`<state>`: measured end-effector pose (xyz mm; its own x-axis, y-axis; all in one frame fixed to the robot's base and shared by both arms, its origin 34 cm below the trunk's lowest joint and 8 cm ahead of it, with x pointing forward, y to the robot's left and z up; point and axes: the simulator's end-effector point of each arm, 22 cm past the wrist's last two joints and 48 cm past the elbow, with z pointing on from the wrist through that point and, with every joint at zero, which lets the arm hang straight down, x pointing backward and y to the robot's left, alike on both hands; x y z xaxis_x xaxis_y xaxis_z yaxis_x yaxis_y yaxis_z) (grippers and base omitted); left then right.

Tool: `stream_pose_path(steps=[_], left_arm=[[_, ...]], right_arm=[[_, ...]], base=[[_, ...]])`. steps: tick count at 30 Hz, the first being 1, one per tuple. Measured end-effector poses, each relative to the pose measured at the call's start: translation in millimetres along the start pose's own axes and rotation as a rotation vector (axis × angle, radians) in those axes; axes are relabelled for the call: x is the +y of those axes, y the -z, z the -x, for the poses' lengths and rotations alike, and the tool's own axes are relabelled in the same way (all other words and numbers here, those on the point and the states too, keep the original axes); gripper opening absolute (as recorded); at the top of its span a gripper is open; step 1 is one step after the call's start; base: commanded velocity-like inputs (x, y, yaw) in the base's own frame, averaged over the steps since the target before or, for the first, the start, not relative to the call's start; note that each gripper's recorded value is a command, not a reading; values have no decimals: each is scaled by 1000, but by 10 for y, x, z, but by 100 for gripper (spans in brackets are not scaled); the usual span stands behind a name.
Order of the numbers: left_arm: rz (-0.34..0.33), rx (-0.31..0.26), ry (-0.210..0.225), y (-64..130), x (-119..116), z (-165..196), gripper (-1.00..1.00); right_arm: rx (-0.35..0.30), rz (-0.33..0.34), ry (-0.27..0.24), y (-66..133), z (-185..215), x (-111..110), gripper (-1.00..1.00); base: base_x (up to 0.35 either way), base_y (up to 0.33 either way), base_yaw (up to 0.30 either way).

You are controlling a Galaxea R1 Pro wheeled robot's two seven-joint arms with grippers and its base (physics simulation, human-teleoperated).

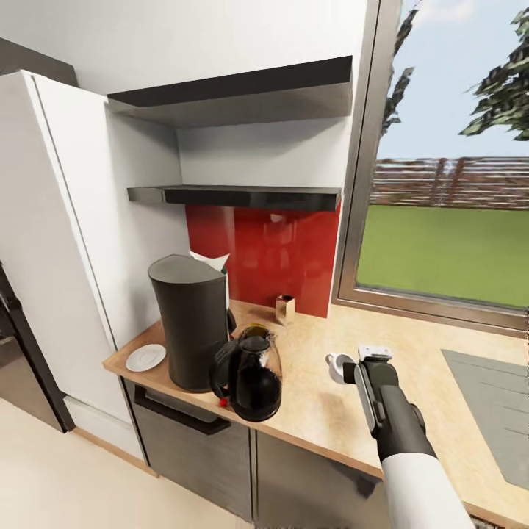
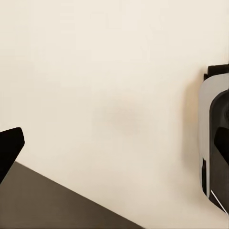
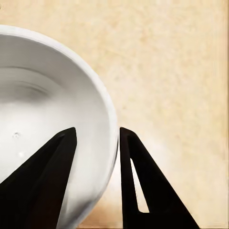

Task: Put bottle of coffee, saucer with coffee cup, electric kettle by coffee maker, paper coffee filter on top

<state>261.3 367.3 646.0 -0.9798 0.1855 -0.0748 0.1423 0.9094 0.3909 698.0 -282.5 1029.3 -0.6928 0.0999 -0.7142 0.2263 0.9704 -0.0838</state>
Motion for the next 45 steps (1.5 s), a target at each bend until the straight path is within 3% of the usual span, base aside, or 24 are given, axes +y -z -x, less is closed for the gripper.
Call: stream_pose_path(steps=[14, 31, 45], left_arm=[[-1, -1, 0, 4, -9, 5, 100], [3, -11, 4, 9, 13, 41, 100], [3, -10, 5, 9, 13, 43, 100]], right_arm=[[5, -1, 4, -8, -21, 4, -100], [1, 2, 3, 23, -5, 19, -100], [5, 1, 3, 19, -14, 15, -100]], base=[[-17, 157, -5], [0, 5, -152], [-238, 188, -2]])
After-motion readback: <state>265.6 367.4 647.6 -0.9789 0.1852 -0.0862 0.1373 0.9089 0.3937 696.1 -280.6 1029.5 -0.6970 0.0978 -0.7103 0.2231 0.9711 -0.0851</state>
